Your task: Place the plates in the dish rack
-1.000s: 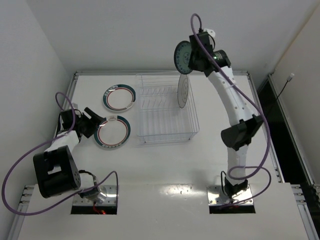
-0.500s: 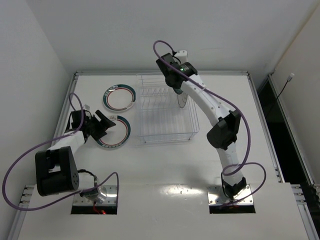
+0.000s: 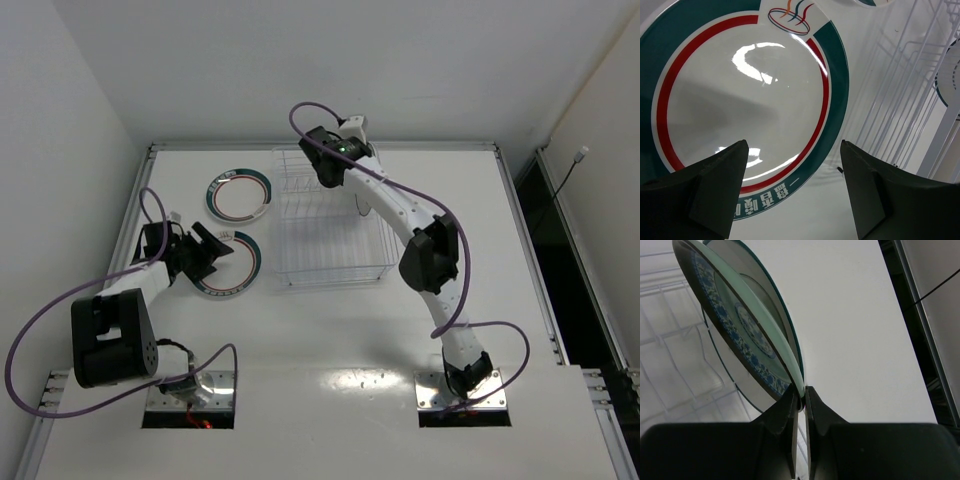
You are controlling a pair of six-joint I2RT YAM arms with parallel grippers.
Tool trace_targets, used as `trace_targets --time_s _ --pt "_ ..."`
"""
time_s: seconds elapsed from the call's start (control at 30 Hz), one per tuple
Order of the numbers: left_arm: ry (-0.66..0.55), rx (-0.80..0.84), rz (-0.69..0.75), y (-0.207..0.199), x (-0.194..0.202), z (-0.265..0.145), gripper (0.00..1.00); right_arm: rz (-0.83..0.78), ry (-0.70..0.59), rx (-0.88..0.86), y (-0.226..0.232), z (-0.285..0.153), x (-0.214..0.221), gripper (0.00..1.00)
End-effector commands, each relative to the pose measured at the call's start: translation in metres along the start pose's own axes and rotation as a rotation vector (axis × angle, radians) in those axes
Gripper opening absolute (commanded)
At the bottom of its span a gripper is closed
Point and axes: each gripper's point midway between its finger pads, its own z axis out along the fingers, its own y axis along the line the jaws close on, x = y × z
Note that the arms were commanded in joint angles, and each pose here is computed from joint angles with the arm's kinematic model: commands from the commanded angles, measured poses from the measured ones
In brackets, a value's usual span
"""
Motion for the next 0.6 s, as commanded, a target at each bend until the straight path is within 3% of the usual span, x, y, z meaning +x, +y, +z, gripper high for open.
trace_targets --time_s 0.0,0.23,0.57 --pt "-0.003 0.030 -0.001 -0.005 0.003 -0.002 0.71 0.068 -0.062 0.038 -0.009 -0.007 -0.017 0.00" --pt "-0.019 0.041 0.008 -0.009 0.000 -0.005 0.71 -0.029 0.050 -0.049 0.048 0.012 0.038 0.00" --pt "-0.032 0.040 0.013 -0.010 -0.003 -0.007 0.71 -0.024 0.143 -0.193 0.093 0.008 0.072 0.00"
